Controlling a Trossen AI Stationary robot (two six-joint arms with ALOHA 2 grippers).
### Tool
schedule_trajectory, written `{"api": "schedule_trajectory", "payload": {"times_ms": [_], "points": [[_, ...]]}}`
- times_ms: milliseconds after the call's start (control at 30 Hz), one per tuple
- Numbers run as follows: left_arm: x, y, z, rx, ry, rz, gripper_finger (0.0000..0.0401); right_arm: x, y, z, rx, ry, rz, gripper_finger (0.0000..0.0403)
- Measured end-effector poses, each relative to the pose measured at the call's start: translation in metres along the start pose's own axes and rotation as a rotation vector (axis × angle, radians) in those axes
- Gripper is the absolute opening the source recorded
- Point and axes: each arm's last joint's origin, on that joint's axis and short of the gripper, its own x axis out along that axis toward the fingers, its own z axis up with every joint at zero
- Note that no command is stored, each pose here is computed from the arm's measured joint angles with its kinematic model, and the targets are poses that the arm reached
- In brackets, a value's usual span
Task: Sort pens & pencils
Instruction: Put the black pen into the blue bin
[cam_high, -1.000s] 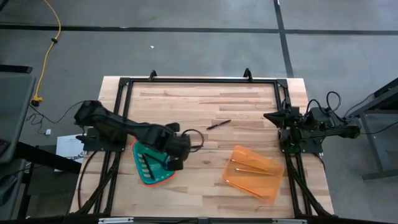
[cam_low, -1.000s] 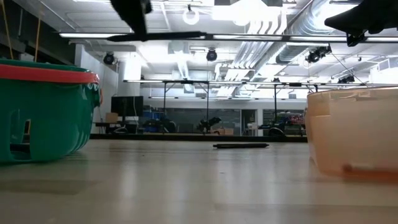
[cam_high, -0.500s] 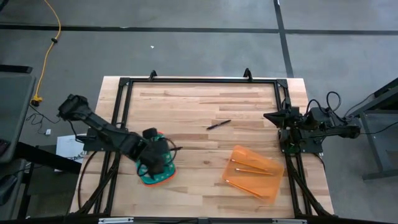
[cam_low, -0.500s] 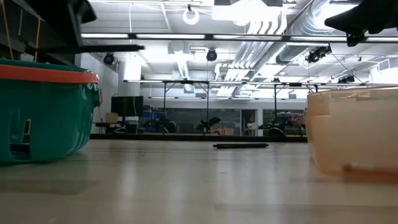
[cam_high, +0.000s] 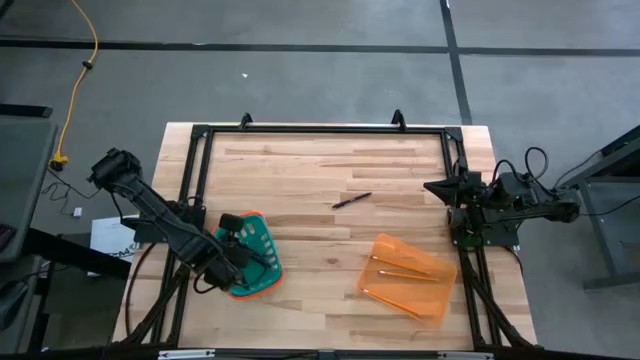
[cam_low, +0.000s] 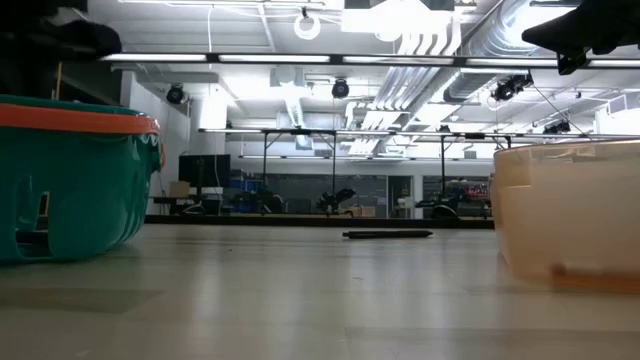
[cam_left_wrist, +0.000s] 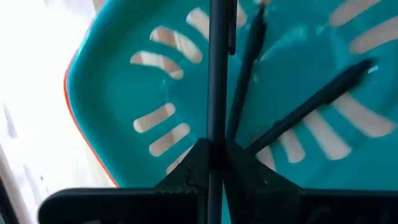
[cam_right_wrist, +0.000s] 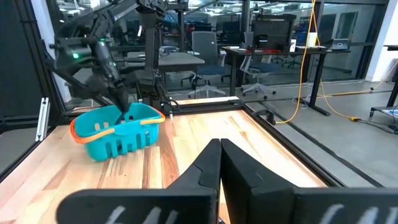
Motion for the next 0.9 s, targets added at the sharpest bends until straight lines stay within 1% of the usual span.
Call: {"api": "schedule_trajectory", "payload": {"times_ms": [133,200,267,500,700,900], "points": [[0.0094,-0.0012,-0.0039,0.012,0.010,0.012,0.0012,0.0000,0.0000,0.0000,0.000,0.000,0.000,0.0000],[0.0117,-0.0020,-0.0040,0.042,0.000,0.017,0.0012,0.0000,0.0000,0.0000,0.000,0.000,0.000,0.0000],[0.0126,-0.0022,-0.0041,0.071,-0.003,0.019,0.0012,0.0000,0.0000,0.0000,0.000,0.000,0.000,0.0000],[0.0126,-0.0027,-0.0013,0.108,-0.035,0.032,0.0012,0.0000,0.0000,0.0000,0.000,0.000,0.000,0.0000],[0.0125,-0.0043,0.0026,0.095,-0.074,0.019,0.0013,0.0000,0.0000,0.0000,0.000,0.000,0.000,0.0000],[0.0125,-0.0041,0.0029,0.094,-0.080,0.032,0.0028,0.0000,0.0000,0.0000,0.000,0.000,0.000,0.0000]]}}
